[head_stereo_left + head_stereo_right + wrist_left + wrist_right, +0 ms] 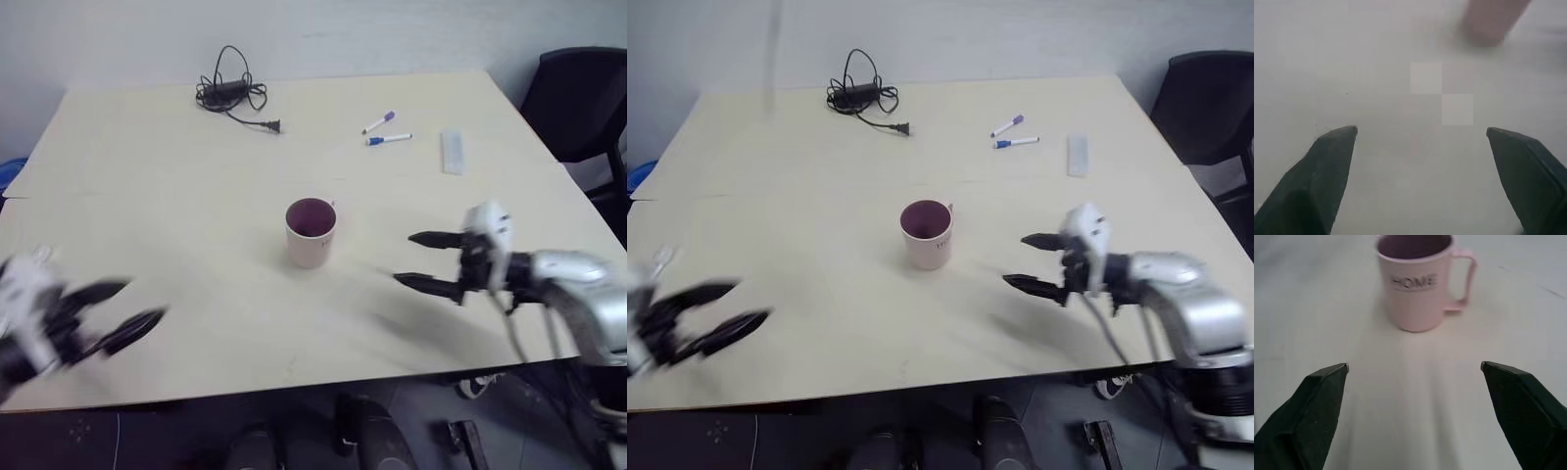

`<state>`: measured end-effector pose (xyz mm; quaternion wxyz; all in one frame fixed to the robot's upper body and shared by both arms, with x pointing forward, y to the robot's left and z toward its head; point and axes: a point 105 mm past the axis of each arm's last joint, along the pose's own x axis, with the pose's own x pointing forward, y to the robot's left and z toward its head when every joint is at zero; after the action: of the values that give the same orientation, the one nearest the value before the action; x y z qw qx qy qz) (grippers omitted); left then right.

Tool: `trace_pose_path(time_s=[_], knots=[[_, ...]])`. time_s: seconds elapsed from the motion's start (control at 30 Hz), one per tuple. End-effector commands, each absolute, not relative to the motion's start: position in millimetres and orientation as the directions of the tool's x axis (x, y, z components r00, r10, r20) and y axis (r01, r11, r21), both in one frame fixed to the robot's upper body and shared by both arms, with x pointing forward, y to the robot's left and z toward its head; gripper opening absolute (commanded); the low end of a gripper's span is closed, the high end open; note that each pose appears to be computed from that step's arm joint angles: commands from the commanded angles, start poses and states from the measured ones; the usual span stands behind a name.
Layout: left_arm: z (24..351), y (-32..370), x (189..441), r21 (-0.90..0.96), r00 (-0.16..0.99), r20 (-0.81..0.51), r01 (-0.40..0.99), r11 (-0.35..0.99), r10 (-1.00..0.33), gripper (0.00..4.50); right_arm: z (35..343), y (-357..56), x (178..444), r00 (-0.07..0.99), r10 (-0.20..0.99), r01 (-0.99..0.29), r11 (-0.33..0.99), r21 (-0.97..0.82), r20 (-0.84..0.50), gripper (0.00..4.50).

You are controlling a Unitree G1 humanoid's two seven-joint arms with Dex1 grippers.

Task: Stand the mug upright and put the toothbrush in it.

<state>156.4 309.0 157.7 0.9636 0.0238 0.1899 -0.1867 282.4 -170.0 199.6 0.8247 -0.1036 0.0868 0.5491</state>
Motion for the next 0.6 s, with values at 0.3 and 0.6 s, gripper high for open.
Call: trace_pose_path(time_s=[0.3,0.6], knots=[[177.4,408.4,91.9,0.166,0.933,-0.350,-0.026,0.986,0.083,4.50,238.0,-134.3,282.9,0.212,0.968,-0.976,0.204,-0.070,-0.134,4.40],[187.2,477.1,187.3,0.282,0.899,-0.391,-0.088,0.955,0.199,4.50,259.4,-126.2,262.0,0.149,0.983,-0.987,0.141,-0.081,-0.103,4.40]])
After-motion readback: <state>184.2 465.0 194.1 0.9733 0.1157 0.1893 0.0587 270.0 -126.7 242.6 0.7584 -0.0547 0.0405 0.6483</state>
